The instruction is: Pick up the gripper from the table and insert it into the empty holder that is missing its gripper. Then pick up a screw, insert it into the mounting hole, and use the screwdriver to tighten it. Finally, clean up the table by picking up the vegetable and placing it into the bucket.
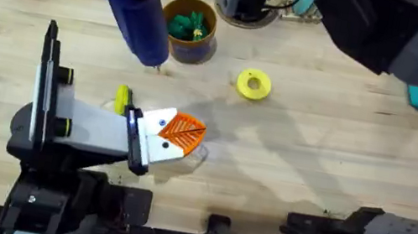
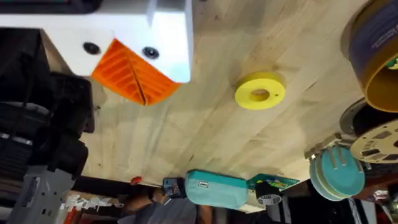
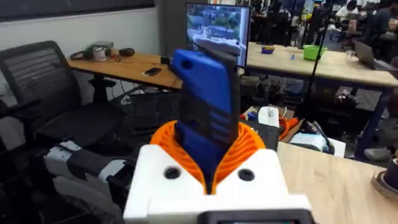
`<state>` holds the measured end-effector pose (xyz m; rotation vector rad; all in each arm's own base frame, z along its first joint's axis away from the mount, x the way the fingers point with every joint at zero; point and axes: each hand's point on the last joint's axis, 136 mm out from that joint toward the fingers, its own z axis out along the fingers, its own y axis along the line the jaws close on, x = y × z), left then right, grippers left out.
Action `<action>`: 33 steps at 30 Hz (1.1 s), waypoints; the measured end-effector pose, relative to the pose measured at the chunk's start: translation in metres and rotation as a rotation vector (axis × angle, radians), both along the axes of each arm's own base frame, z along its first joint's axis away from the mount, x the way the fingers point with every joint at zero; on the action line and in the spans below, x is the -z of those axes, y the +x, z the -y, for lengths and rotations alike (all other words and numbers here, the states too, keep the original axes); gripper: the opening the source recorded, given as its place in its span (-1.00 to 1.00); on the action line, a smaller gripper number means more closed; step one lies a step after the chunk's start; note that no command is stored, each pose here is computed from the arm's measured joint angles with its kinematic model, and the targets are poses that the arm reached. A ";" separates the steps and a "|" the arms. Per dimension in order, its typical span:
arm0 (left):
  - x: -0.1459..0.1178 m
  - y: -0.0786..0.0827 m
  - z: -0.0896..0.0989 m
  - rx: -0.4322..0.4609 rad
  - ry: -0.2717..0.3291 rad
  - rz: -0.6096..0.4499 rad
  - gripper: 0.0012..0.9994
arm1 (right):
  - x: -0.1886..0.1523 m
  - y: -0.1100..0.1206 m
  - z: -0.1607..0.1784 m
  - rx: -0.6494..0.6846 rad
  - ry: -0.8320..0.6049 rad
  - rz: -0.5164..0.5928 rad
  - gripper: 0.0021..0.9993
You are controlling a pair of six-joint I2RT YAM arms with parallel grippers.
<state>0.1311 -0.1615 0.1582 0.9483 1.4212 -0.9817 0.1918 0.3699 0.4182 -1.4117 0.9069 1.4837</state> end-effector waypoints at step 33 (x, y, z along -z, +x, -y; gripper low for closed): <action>0.000 0.000 0.000 0.000 0.000 0.000 -1.00 | 0.024 0.190 0.118 1.010 -0.511 0.269 -0.96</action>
